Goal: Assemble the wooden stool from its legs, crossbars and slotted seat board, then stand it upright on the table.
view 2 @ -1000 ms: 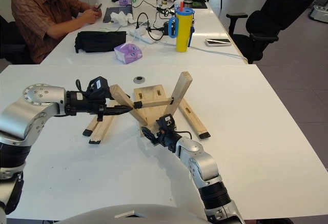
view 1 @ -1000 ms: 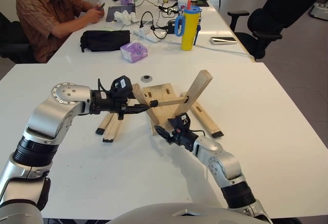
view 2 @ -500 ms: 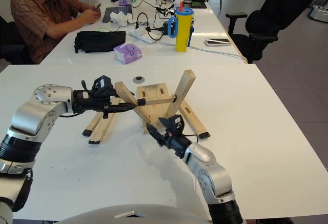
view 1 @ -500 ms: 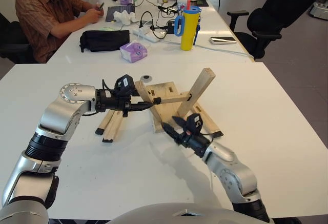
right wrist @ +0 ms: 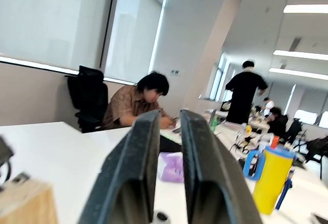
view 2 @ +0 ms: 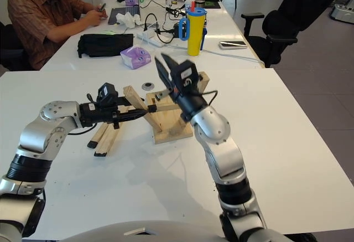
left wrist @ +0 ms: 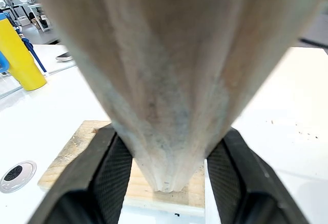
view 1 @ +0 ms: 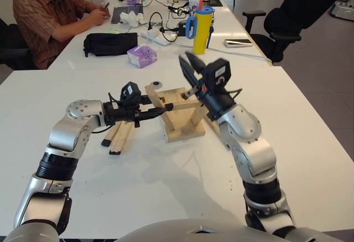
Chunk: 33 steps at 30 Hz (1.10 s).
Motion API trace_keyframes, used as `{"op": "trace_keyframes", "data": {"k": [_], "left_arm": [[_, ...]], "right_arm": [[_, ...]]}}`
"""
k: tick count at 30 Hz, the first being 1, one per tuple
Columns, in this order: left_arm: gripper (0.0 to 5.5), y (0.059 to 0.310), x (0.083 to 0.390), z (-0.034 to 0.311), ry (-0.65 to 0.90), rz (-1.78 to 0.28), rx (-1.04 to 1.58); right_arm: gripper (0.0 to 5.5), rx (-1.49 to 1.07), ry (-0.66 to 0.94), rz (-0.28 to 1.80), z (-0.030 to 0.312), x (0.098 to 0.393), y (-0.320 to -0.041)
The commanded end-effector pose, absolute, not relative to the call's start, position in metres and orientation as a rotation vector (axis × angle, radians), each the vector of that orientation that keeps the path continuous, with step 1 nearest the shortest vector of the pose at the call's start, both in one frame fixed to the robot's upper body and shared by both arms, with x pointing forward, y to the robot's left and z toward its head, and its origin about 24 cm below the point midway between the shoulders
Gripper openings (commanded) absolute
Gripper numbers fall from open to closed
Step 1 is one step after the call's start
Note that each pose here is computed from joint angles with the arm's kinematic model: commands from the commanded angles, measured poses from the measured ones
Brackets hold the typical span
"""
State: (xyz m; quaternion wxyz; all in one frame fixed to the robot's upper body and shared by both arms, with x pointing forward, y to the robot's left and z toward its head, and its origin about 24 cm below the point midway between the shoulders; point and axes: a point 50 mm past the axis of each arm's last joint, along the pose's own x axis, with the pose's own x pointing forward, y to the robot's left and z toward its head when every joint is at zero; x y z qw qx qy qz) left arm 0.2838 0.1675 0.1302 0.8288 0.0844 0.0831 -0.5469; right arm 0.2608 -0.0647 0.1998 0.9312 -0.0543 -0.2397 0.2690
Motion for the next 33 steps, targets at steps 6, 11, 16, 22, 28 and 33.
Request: {"op": "trace_keyframes", "data": {"k": [6,11,16,22,28,33], "left_arm": [[2.03,0.164,0.278,0.085,0.367,-1.141,0.097],[2.03,0.161,0.28,0.084,0.324,-1.13,0.065],[2.03,0.165,0.285,0.087,0.298,-1.129,0.045],[2.03,0.172,0.306,0.11,0.27,-1.2,0.167],[2.03,0.175,0.314,0.119,0.296,-1.297,0.226],[2.03,0.177,0.32,0.119,0.311,-1.315,0.257]], "right_arm": [[0.23,-0.445,0.571,0.615,-0.037,0.229,-0.088],[0.23,-0.41,0.402,0.658,-0.008,0.25,-0.073],[0.23,-0.108,0.015,0.669,0.063,0.254,-0.069],[0.23,-0.262,-0.03,0.679,0.043,0.206,-0.123],[0.23,-0.074,0.053,0.665,0.03,0.233,-0.099],[0.23,0.019,0.131,0.612,0.026,0.25,-0.081]]}}
